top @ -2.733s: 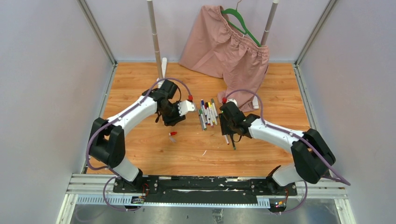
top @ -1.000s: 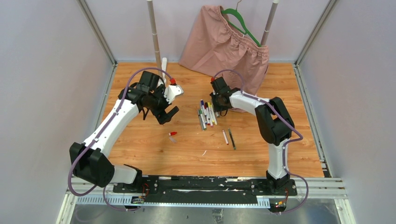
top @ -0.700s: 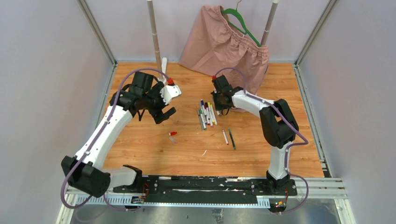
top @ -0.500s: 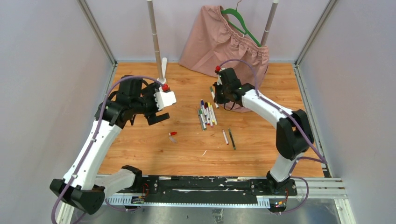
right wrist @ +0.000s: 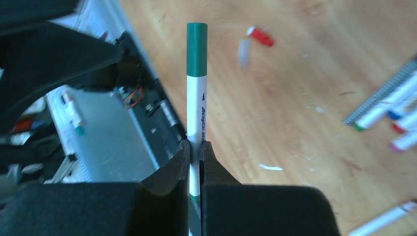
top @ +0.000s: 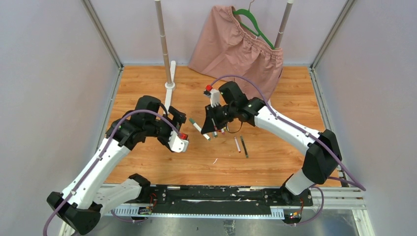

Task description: Open the pen caps

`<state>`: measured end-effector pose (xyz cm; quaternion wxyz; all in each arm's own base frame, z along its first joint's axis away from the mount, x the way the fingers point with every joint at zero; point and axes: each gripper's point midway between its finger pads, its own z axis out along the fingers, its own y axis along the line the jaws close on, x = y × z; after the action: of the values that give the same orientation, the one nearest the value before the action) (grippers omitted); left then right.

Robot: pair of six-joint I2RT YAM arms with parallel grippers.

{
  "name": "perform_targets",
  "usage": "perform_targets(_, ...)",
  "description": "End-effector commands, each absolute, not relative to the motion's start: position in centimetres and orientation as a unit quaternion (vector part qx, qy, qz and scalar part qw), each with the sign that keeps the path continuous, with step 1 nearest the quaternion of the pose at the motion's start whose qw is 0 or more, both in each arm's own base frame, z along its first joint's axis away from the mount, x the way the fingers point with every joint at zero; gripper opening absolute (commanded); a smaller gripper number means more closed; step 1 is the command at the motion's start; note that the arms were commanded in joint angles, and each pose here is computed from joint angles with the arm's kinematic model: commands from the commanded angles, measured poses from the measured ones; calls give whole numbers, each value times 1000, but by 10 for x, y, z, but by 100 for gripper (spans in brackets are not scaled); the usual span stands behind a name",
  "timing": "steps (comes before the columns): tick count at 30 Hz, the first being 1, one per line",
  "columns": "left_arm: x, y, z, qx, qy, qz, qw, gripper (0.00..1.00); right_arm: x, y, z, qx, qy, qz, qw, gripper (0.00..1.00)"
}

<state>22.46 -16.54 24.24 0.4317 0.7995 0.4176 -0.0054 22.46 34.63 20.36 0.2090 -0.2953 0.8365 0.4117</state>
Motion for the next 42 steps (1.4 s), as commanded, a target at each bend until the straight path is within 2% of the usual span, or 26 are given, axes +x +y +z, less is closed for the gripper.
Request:
perform_targets(1,226,-182,241,845,325,28,424,89,178,355,218,-310,817,468,130,0)
perform_targets(10,226,-189,225,872,291,43,391,75,169,377,237,-320,788,517,96,0)
perform_targets(19,244,-174,206,877,332,79,337,43,168,381,241,-318,783,527,90,0)
perform_targets(25,242,-183,221,863,343,58,365,21,169,382,241,-316,784,527,88,1)
perform_targets(26,240,-185,224,861,342,54,372,17,170,383,241,-315,785,527,88,4)
perform_targets(30,234,-189,231,849,354,36,390,0,177,385,237,-298,797,517,94,39)
perform_targets(32,232,-189,234,842,367,28,396,0,181,390,237,-288,797,521,99,44)
perform_targets(36,230,-187,236,834,381,24,400,0,190,399,241,-260,796,536,109,39)
perform_targets(42,228,-184,232,834,382,29,397,0,195,406,239,-237,794,550,108,22)
